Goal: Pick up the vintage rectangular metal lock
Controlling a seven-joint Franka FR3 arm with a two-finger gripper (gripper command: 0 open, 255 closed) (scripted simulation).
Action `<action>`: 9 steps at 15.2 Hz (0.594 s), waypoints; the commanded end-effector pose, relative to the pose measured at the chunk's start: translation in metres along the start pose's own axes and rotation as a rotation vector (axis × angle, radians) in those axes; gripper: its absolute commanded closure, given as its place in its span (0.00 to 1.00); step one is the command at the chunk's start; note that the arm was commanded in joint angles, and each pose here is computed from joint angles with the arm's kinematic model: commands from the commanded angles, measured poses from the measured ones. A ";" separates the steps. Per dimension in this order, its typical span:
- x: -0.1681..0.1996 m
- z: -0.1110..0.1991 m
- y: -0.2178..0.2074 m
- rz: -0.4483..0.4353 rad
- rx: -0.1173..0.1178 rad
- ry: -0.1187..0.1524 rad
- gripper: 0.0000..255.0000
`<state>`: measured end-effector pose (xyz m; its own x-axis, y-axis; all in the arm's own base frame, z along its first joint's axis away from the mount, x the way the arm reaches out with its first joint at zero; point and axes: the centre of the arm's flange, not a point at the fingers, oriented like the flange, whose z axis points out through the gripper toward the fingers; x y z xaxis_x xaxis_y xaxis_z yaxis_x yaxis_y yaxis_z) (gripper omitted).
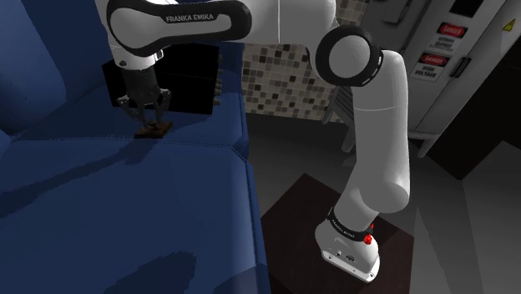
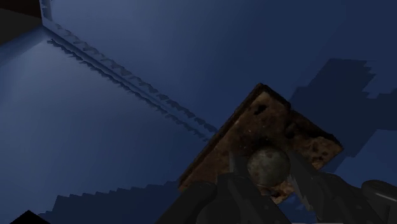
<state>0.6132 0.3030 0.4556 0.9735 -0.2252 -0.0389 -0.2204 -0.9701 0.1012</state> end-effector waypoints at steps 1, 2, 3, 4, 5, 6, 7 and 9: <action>-0.001 -0.012 0.001 0.000 0.000 0.000 1.00; -0.001 -0.017 0.002 0.000 0.000 0.000 1.00; -0.001 -0.022 0.002 0.000 0.000 0.000 1.00; -0.001 -0.028 0.003 0.000 0.000 0.000 1.00; -0.001 -0.033 0.003 0.000 0.000 0.000 1.00; -0.002 -0.038 0.004 0.000 0.000 0.000 1.00; -0.002 -0.043 0.004 0.000 0.000 0.000 1.00; -0.002 -0.054 0.006 0.000 0.000 0.000 1.00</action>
<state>0.6137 0.3031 0.5041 0.9736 -0.2251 -0.0388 -0.2203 -0.9702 0.1012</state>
